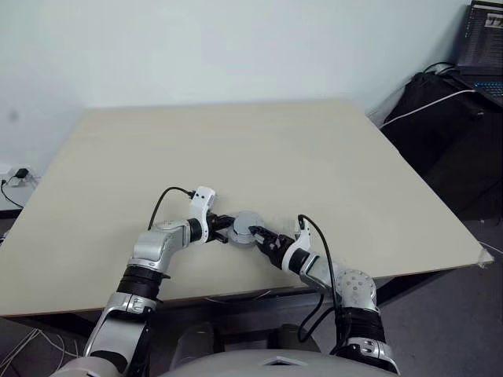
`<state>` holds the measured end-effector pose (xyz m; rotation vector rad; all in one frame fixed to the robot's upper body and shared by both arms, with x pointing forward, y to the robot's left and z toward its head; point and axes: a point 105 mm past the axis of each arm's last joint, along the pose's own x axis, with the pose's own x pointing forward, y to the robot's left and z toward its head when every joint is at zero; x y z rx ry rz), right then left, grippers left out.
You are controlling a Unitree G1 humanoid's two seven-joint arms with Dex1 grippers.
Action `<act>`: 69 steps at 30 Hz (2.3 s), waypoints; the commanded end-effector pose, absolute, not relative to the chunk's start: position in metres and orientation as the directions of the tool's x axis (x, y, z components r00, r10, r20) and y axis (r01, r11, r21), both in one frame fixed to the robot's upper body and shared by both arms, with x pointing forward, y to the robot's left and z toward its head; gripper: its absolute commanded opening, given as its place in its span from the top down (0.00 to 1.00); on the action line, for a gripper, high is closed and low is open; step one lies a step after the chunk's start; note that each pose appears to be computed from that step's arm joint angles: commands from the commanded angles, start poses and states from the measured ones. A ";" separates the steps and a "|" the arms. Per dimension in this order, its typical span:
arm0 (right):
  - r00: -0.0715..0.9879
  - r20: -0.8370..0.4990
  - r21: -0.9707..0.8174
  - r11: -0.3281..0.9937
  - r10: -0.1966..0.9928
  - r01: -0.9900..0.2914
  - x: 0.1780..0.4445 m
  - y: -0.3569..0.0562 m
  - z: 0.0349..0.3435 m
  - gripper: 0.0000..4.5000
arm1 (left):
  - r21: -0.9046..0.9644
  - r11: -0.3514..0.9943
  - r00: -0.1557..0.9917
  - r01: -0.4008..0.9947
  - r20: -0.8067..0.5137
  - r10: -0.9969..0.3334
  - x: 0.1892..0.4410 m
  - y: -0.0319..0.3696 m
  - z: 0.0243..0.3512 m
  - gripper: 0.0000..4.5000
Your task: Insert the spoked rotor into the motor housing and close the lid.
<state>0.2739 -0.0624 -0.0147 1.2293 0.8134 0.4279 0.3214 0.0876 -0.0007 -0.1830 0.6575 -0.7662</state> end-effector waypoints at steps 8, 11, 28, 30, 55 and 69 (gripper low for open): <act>0.655 -0.151 0.986 0.160 0.740 0.047 0.275 -0.034 0.017 0.72 | -0.401 0.710 0.486 0.579 -0.530 -0.695 0.309 0.085 -0.013 1.00; 0.645 -0.161 0.985 0.167 0.747 0.053 0.272 -0.032 0.016 0.72 | -0.401 0.710 0.487 0.579 -0.529 -0.695 0.310 0.084 -0.013 1.00; 0.634 -0.196 0.978 0.197 0.748 0.069 0.267 -0.031 0.011 0.72 | -0.408 0.712 0.493 0.572 -0.523 -0.696 0.308 0.085 -0.013 1.00; 0.639 -0.196 0.978 0.197 0.744 0.070 0.268 -0.032 0.011 0.72 | -0.412 0.715 0.522 0.566 -0.492 -0.697 0.310 0.086 -0.007 1.00; 0.693 -0.082 0.994 0.106 0.716 0.008 0.275 -0.045 0.035 0.72 | -0.907 0.411 0.928 0.088 -0.075 -0.366 0.240 0.120 0.039 1.00; 0.656 0.070 0.993 0.009 0.751 -0.116 0.278 -0.033 0.079 0.72 | -0.990 0.085 0.936 0.111 0.075 -0.343 0.224 0.096 0.050 0.50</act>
